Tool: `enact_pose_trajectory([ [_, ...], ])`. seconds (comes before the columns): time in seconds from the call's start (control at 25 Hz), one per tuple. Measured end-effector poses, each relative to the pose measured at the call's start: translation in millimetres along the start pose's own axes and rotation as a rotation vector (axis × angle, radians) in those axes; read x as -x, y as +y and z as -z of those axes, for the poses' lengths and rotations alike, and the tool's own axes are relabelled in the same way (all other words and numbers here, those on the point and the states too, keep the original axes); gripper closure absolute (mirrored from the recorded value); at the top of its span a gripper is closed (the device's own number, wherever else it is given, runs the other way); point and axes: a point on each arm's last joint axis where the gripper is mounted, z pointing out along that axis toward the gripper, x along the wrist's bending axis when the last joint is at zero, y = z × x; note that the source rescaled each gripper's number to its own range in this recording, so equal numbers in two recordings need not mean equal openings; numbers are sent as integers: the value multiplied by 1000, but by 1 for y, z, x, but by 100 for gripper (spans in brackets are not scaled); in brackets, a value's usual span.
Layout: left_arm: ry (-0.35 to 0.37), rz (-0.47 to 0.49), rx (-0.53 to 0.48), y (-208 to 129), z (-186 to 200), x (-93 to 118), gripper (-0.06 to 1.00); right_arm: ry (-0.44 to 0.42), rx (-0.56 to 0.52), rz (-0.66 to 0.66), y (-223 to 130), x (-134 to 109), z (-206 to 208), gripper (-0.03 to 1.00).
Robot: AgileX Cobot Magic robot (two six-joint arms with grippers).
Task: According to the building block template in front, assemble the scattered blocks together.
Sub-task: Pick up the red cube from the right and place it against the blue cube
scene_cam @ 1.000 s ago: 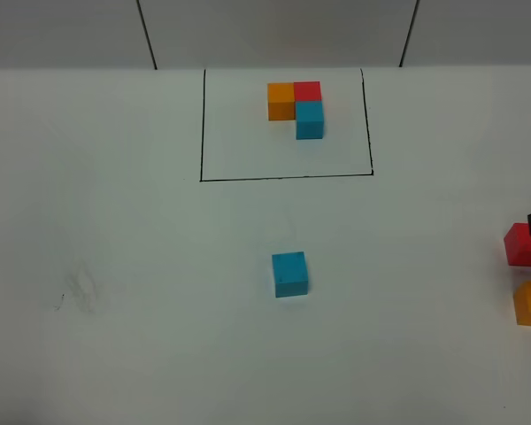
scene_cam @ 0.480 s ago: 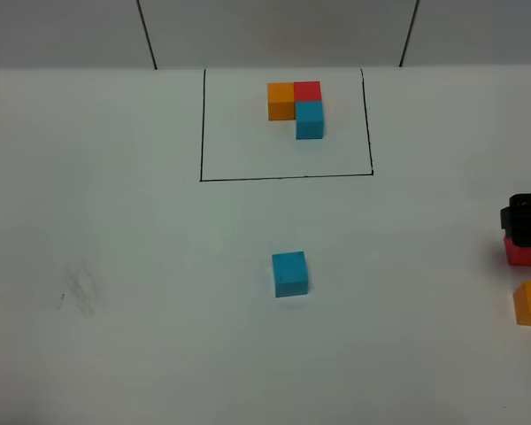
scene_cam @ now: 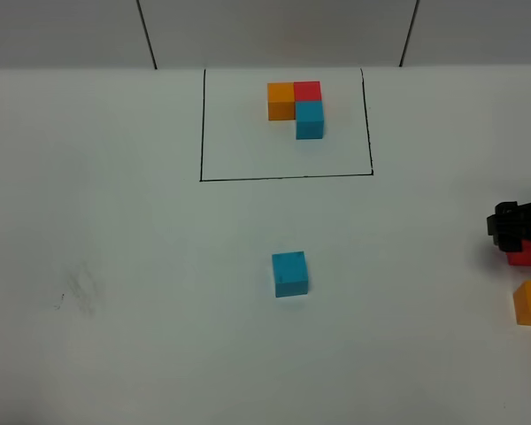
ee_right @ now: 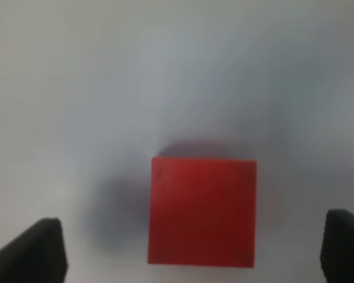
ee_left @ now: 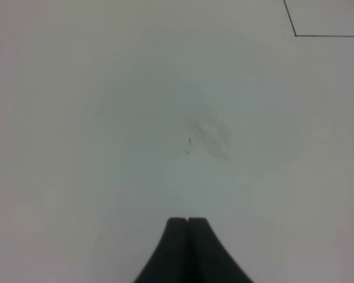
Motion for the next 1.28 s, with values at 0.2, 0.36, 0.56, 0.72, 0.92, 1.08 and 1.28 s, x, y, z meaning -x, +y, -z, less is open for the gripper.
enact_pose_trajectory([
  [0.2, 0, 0, 0, 0, 0, 0, 94, 4, -12, 5, -2, -1, -17, 11],
  [0.36, 0, 0, 0, 0, 0, 0, 94, 8, -15, 8, -3, -2, -30, 11],
  [0.56, 0, 0, 0, 0, 0, 0, 94, 9, -36, 10, -7, -2, -39, 13],
  [0.72, 0, 0, 0, 0, 0, 0, 94, 12, -28, 10, -7, -2, -44, 25],
  [0.92, 0, 0, 0, 0, 0, 0, 94, 15, -10, 10, -5, -3, -46, 53],
  [1.08, 0, 0, 0, 0, 0, 0, 94, 16, -9, 26, -5, -3, -46, 53],
  [1.28, 0, 0, 0, 0, 0, 0, 94, 16, -7, 35, -4, -3, -46, 53],
])
